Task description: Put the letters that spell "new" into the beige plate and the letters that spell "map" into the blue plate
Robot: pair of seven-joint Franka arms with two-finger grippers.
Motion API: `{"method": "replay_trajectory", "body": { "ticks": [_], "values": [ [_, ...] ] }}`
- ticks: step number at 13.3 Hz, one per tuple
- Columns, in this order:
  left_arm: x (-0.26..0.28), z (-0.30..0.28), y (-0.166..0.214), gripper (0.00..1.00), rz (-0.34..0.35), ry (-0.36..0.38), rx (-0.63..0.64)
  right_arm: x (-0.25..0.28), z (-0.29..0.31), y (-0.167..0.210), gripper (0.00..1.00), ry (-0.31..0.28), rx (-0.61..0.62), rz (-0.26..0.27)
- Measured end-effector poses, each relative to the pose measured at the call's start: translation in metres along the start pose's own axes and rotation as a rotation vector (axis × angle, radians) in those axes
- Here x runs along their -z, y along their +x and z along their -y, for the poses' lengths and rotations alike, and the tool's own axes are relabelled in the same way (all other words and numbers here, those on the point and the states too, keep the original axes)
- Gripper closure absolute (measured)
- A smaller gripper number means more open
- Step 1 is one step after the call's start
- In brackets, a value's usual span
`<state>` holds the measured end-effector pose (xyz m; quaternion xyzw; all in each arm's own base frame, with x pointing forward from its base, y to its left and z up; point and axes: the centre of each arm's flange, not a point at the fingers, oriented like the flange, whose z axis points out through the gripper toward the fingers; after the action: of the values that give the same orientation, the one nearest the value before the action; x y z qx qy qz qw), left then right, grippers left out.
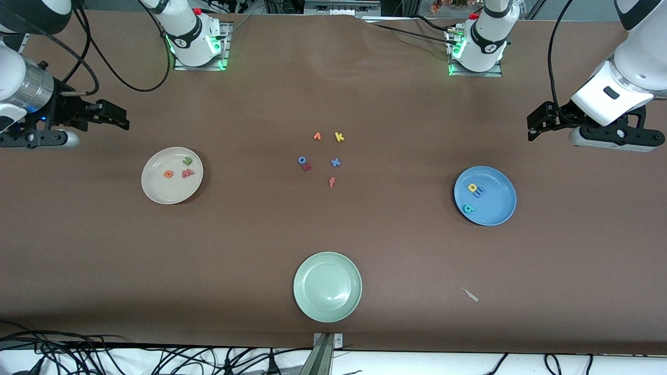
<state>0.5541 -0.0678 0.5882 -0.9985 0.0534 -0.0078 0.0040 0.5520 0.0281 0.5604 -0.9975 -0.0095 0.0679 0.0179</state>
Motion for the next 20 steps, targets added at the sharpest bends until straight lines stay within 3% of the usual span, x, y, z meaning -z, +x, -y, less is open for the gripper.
{"method": "replay_trajectory", "body": {
  "ticks": [6, 14, 20],
  "values": [
    [0.0, -0.0003, 0.0, 0.0, 0.0, 0.0, -0.001, 0.0058, -0.0016, -0.0012, 0.0, 0.0, -0.002, -0.02],
    [-0.0007, 0.0007, 0.0003, 0.0, 0.002, 0.0, 0.001, 0.0094, -0.005, -0.001, 0.0, -0.069, 0.018, -0.039],
    [-0.0013, 0.0007, 0.0005, 0.0, 0.003, 0.0, 0.001, 0.0102, -0.0022, 0.0, 0.0, -0.071, 0.035, -0.048]
  ]
}}
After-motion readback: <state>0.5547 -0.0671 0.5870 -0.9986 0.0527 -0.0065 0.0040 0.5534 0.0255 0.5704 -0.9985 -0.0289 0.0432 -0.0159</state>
